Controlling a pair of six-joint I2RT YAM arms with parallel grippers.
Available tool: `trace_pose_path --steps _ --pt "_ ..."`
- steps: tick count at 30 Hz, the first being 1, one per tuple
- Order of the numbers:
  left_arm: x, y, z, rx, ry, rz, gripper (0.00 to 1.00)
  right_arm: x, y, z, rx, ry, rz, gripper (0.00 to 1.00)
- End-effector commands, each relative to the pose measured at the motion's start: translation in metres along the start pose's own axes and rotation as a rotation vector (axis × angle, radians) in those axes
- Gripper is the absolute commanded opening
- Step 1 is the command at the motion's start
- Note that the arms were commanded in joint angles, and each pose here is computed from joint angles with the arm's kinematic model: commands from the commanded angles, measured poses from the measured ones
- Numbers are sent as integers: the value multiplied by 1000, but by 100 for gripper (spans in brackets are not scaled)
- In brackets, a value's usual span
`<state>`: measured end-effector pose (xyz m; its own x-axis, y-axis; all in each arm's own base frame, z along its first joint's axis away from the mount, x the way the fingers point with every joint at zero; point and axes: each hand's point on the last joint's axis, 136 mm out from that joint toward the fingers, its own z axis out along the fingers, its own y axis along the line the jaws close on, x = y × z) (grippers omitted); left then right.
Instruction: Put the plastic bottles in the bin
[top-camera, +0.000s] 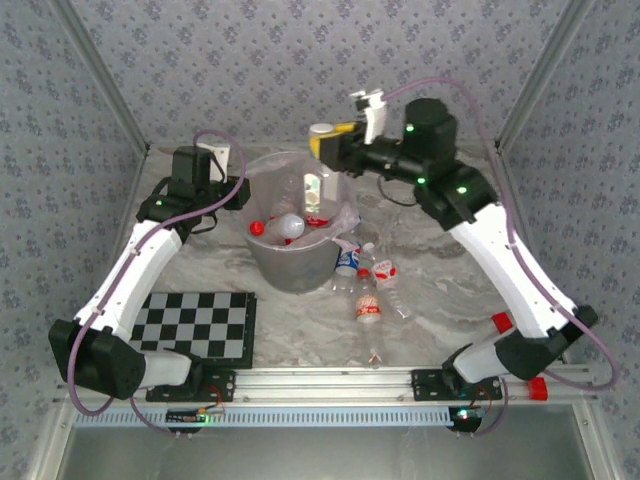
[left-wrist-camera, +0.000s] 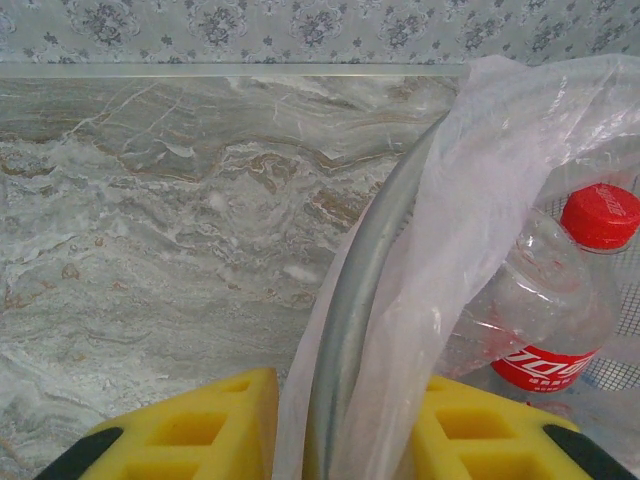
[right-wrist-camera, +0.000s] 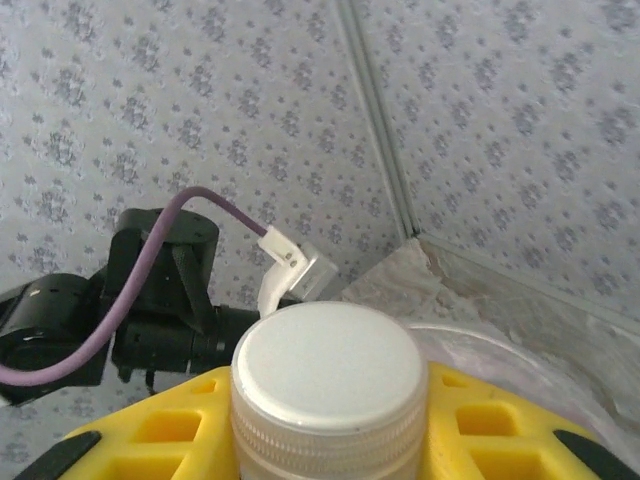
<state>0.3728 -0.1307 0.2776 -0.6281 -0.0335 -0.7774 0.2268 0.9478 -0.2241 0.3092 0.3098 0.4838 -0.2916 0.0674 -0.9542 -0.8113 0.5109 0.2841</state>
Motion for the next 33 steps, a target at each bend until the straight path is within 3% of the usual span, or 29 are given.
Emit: trace_pose_path --steps 1,5,10,19,22,27,30,33 --pt "9 -4 -2 17 29 -2 34 -7 -2 34 -15 -129 -125 15" --pt "9 -3 -2 12 30 1 34 5 -14 76 -48 -208 -176 17" --pt "9 -3 -2 11 31 2 34 13 -43 108 22 -308 -210 19" --pt "9 -1 -2 0 28 8 34 90 -79 150 66 -192 -162 22" --pt "9 -1 -1 -1 32 8 34 100 -70 146 63 -149 -194 38" --pt "11 0 2 -4 42 8 34 90 -50 130 91 -32 -297 89" --pt "12 0 3 -5 47 10 34 78 -44 114 122 19 -356 91" --pt "13 0 4 -5 51 11 34 70 -41 101 161 65 -380 87"
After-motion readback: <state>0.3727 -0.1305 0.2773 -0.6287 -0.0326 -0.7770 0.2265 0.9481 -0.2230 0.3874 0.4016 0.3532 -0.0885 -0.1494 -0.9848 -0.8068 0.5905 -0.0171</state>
